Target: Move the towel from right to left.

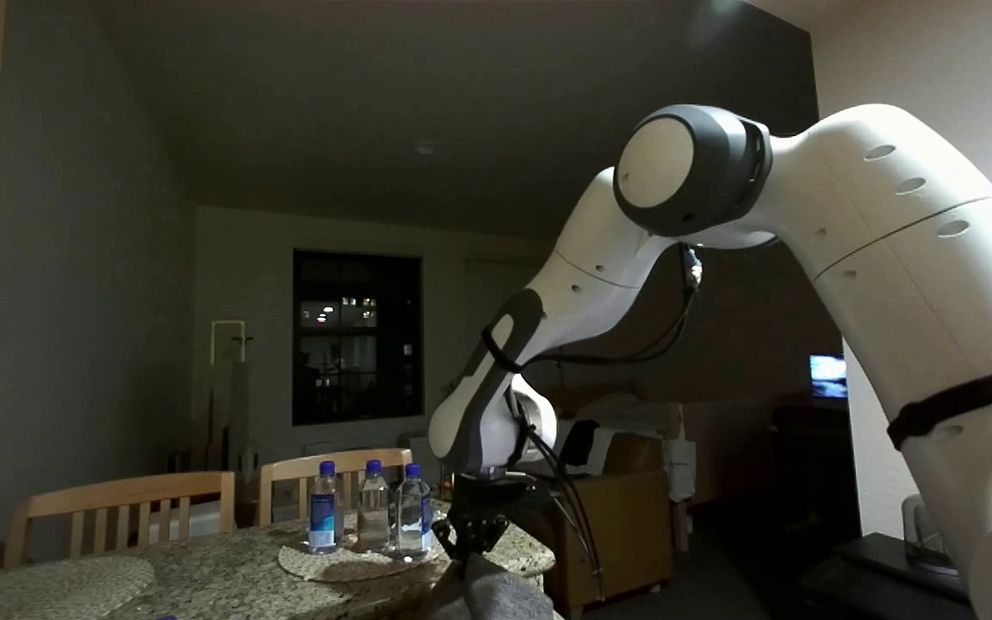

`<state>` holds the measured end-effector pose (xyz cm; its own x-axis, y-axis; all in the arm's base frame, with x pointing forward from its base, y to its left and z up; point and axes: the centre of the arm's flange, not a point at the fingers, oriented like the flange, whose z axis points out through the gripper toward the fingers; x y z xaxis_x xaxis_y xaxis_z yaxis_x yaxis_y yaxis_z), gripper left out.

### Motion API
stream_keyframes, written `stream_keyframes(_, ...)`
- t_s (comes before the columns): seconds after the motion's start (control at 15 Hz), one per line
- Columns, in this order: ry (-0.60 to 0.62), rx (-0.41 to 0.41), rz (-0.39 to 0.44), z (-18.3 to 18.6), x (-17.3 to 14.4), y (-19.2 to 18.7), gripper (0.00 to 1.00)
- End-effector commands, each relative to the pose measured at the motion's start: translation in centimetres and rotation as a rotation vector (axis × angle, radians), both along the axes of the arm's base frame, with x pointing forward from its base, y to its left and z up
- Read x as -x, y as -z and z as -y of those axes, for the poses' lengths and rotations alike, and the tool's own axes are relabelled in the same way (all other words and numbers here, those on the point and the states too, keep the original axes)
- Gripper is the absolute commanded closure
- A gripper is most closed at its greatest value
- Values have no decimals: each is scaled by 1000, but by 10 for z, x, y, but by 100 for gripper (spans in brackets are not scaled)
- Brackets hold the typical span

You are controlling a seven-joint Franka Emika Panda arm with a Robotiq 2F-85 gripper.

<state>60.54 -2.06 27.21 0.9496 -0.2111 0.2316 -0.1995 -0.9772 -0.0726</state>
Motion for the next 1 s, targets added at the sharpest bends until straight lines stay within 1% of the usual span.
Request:
stream_keyframes(0.0, -29, 3, -14, -17, 10, -40, 91)
stream_keyframes(0.13, -42, 4, 3, -29, 13, -60, 91)
stream_keyframes(0.33, -54, 13, 54, -52, 18, -92, 91)
stream_keyframes(0.53, -43, 27, 61, -76, 26, -120, 91)
stream_keyframes(0.73, -23, 26, 83, -108, 47, -141, 91)
stream_keyframes(0.93, -18, 7, 118, -145, 74, -152, 91)
